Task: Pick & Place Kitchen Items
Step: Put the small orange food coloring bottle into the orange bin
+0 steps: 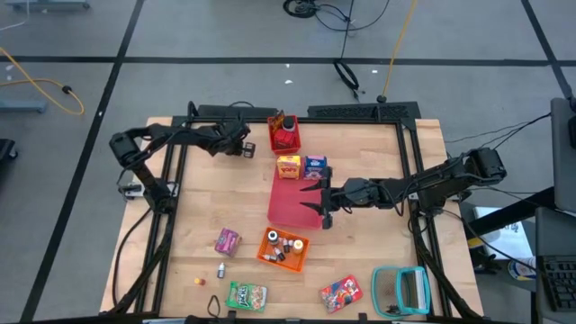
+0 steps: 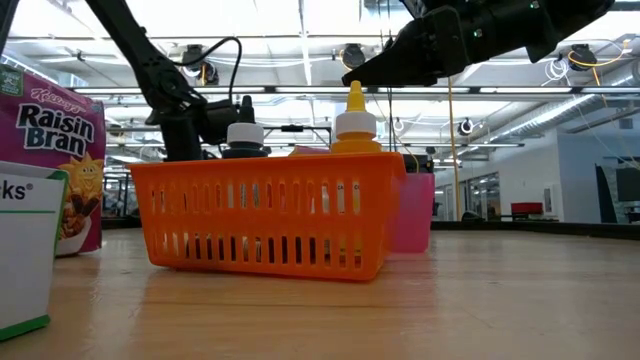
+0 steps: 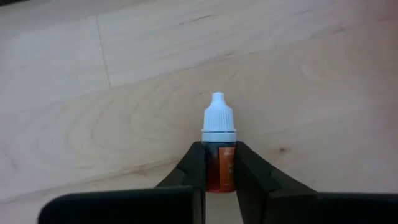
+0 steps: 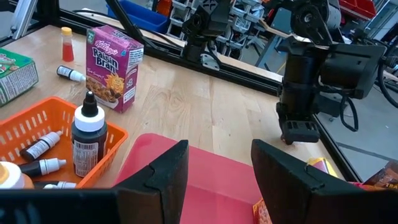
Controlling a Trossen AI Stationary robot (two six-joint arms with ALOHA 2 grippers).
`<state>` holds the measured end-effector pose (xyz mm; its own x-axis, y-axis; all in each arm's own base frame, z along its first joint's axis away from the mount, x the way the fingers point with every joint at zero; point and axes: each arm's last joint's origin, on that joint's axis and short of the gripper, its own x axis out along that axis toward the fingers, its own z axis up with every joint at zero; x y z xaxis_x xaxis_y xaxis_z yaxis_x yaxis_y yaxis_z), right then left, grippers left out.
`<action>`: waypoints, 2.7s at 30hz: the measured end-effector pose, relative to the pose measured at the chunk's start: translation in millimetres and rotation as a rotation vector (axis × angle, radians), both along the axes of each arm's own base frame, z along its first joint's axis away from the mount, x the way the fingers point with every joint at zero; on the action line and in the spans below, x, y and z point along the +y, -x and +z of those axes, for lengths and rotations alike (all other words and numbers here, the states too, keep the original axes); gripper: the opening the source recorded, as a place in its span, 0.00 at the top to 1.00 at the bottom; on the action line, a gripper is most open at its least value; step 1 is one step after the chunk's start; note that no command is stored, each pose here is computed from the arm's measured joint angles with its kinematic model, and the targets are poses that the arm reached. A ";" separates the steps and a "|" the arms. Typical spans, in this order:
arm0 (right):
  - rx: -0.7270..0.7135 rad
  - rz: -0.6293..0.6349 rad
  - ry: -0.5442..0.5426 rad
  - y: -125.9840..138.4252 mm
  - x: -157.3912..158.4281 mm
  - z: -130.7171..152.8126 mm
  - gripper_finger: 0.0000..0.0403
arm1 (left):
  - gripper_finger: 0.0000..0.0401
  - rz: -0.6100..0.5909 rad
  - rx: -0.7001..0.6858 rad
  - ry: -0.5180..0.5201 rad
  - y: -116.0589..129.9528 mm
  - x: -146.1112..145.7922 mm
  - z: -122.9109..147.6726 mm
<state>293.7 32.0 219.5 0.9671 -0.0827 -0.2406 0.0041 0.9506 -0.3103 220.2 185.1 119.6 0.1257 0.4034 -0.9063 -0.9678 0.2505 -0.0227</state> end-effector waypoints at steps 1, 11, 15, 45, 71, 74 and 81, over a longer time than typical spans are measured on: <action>0.000 0.000 0.000 0.0 0.0 0.0 0.58 | 0.90 -0.008 -0.002 -0.005 -0.4 -0.9 1.5; 0.004 -0.001 0.001 0.1 -0.2 -0.4 0.58 | 0.87 -0.142 -0.017 0.002 1.1 -34.1 40.1; 0.004 -0.001 0.001 0.1 -0.3 -0.4 0.58 | 0.90 -0.265 -0.067 -0.028 -4.0 -55.9 60.1; 0.004 -0.006 0.001 0.1 -0.5 -0.4 0.58 | 0.89 -1.227 -0.641 -0.220 -34.3 -259.8 134.5; 0.001 -0.011 -0.018 0.1 -0.5 -0.3 0.58 | 0.84 -1.377 -0.729 -0.200 -83.3 -315.7 66.1; 0.002 -0.010 -0.017 0.1 -0.5 -0.3 0.58 | 0.84 -1.378 -0.718 -0.200 -84.3 -315.8 62.9; 0.002 -0.010 -0.017 0.1 -0.5 -0.3 0.58 | 0.83 -1.359 -0.708 -0.221 -84.6 -315.0 62.7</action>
